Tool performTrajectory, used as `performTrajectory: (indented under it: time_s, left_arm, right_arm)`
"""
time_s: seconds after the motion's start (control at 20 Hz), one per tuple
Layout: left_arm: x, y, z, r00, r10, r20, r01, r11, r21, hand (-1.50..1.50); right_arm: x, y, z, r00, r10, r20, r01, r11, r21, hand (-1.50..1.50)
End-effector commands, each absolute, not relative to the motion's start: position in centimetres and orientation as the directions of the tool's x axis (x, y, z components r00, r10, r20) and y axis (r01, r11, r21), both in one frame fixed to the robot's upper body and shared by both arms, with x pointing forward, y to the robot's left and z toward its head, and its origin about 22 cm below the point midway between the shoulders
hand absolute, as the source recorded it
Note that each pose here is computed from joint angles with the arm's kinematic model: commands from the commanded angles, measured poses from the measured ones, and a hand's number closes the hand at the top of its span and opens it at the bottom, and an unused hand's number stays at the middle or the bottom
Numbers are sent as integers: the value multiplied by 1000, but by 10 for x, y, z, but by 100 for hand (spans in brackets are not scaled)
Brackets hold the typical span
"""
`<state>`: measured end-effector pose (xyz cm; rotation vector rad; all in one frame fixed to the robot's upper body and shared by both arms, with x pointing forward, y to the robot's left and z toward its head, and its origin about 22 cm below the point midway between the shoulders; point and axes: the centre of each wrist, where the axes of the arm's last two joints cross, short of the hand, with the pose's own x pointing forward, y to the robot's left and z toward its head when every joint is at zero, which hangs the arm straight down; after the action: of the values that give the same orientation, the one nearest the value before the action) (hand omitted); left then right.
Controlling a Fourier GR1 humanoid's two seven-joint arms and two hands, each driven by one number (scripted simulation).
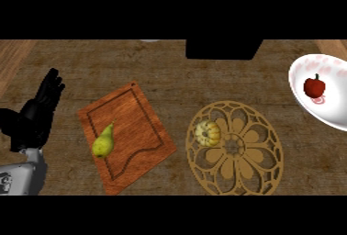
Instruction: Pick the bell pepper from the placemat and place it in the bowl
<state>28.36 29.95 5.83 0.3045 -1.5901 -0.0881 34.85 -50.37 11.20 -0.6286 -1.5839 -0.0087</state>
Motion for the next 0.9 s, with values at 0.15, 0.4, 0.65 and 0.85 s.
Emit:
performTrajectory:
  time_s: [0.15, 0.4, 0.65, 0.85]
  left_arm:
    - [275, 300, 58, -20, -247, 969, -148, 959, 242, 0]
    - [276, 294, 58, -19, -219, 975, -144, 966, 215, 0]
    - [272, 303, 50, -22, -251, 968, -163, 956, 244, 0]
    - [276, 297, 62, -14, -244, 970, -139, 961, 240, 0]
  right_arm:
    - [270, -575, 112, -26, 234, 972, 429, 881, -200, -150]
    - [227, -601, 113, -18, 196, 980, 399, 901, -173, -150]
    - [187, -617, 102, -54, 103, 993, 329, 941, -80, -150]
    - [187, -621, 112, -121, 113, 986, 325, 943, -68, -150]
